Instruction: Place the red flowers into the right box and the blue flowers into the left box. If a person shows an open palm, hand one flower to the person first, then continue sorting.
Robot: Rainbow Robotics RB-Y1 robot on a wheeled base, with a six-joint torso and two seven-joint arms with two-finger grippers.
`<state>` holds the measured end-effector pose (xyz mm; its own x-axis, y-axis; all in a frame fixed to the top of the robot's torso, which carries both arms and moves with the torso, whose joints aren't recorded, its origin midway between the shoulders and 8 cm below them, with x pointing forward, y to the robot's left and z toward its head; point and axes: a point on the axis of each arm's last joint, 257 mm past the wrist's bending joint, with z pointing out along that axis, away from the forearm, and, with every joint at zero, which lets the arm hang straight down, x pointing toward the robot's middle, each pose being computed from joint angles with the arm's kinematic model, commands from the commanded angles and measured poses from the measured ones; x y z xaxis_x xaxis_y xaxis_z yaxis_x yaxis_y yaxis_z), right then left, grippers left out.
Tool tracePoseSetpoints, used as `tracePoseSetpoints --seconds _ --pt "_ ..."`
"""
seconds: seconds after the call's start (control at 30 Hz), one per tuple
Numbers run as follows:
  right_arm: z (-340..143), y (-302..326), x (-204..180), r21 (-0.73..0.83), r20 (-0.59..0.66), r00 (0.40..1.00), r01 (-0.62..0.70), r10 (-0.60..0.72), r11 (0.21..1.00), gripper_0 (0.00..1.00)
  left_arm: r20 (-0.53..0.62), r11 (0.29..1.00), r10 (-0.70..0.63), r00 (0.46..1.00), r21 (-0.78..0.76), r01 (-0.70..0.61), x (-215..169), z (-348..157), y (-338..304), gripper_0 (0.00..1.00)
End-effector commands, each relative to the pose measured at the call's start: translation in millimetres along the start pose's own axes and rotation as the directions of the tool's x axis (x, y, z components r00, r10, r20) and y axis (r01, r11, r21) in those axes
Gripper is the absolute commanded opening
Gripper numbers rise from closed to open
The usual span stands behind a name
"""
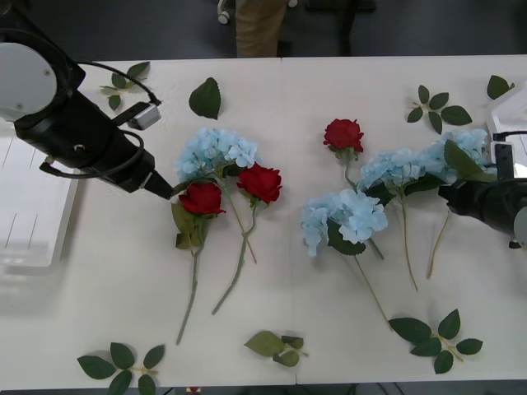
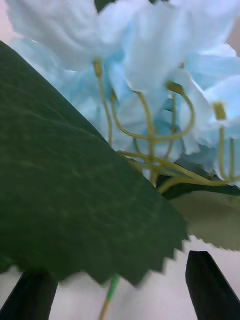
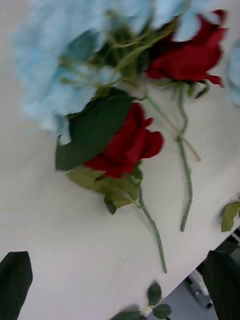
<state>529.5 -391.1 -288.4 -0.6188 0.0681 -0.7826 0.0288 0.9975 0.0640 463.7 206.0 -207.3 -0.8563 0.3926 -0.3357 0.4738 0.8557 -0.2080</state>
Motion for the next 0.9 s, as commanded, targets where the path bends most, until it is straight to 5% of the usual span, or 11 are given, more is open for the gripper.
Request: tracePoseSetpoints --seconds 0.03,0.27,0.37,0.43,0.9 --pt "8.7 16.7 -11.9 -0.018 0.011 0.999 0.038 -0.038 0.999 0.74 -0.025 0.988 -0.075 0.997 -0.136 0.071 22.4 6.0 19.4 1.00" --pt "27.8 16.7 6.3 -0.010 -0.002 0.998 0.065 -0.065 0.998 0.70 -0.032 0.944 -0.214 0.976 -0.266 0.198 40.5 50.0 16.3 1.00" --pt "29.5 17.9 10.1 -0.013 -0.006 0.998 0.068 -0.068 0.998 0.07 0.018 0.920 -0.233 0.972 -0.319 0.227 38.5 68.0 13.6 1.00" --pt "29.3 19.2 9.3 -0.017 -0.003 0.998 0.068 -0.068 0.998 0.00 0.045 0.906 -0.233 0.972 -0.352 0.233 39.5 77.0 13.2 1.00" --pt "-17.4 75.2 -37.1 -0.191 0.045 0.999 0.008 0.001 0.981 0.00 0.126 0.878 -0.283 0.951 -0.364 0.310 49.4 118.6 -30.4 1.00"
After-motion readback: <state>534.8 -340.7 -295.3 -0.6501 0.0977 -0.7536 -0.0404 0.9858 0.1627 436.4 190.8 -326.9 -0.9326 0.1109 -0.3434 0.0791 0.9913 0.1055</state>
